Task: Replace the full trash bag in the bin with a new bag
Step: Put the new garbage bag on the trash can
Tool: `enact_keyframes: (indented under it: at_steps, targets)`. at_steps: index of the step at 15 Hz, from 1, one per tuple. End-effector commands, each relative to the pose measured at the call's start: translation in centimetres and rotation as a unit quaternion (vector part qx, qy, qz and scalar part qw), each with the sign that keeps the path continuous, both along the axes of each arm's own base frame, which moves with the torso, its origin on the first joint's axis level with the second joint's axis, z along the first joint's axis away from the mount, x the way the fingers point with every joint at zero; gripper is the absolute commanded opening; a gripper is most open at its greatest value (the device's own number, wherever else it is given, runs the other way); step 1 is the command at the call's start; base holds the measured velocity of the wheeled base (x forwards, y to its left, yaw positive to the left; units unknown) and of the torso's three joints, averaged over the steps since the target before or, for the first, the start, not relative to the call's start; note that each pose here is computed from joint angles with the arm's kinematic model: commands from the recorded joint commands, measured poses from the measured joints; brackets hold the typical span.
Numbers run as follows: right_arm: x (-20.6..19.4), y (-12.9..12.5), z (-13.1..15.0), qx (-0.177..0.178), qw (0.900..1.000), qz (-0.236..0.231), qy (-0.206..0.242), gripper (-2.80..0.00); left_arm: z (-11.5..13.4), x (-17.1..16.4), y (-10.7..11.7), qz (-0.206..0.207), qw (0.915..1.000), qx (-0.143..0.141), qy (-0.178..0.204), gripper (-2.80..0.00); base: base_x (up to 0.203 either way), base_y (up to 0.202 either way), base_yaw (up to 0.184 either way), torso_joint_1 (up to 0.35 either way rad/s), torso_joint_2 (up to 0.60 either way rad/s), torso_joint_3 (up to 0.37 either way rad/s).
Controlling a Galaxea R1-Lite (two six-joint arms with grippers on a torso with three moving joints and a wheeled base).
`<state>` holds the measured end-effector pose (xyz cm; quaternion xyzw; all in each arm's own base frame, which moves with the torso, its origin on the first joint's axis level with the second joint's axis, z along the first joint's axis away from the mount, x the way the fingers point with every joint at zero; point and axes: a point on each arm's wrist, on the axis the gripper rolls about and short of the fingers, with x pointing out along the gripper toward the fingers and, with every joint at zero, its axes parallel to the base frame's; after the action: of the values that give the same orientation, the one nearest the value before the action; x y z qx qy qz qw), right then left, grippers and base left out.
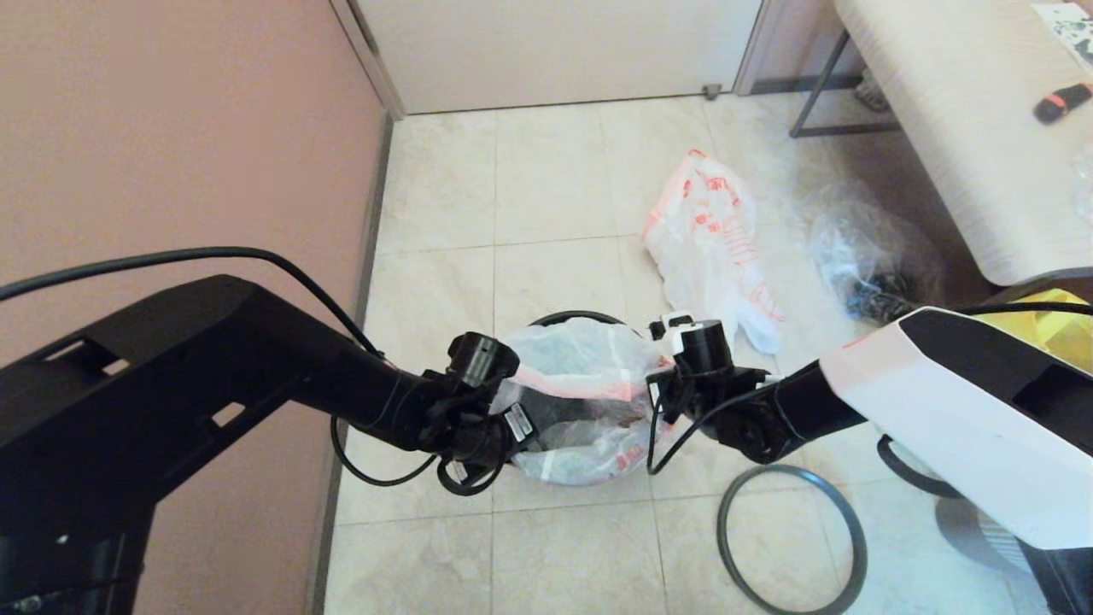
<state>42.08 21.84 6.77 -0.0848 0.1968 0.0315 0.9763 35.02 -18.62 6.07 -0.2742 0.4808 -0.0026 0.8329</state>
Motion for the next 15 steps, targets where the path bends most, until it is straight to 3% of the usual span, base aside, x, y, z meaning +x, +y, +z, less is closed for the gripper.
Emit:
enact_keyframes:
  at_steps: [1, 4, 15]
  targets:
    - [0.8, -0.2, 0.7, 0.007, 1.0, -0.008, -0.015, -2.8, -0.1, -0.2, -0.2, -0.002, 1.0, 0.001, 0.001, -2.8, 0.0, 0.0, 0.0, 0.0, 0.0, 0.0]
    - [1.4, -0.6, 3.2, 0.027, 0.998, -0.012, -0.047, -2.8, -0.3, -0.7, -0.8, -0.017, 0.9998, 0.006, 0.004, -2.8, 0.0, 0.0, 0.0, 0.0, 0.0, 0.0]
    - [1.0, 0.5, 5.0, 0.056, 0.996, 0.048, -0.052, -2.8, -0.7, -1.7, -1.7, -0.057, 0.9981, 0.025, 0.007, -2.8, 0.0, 0.0, 0.0, 0.0, 0.0, 0.0]
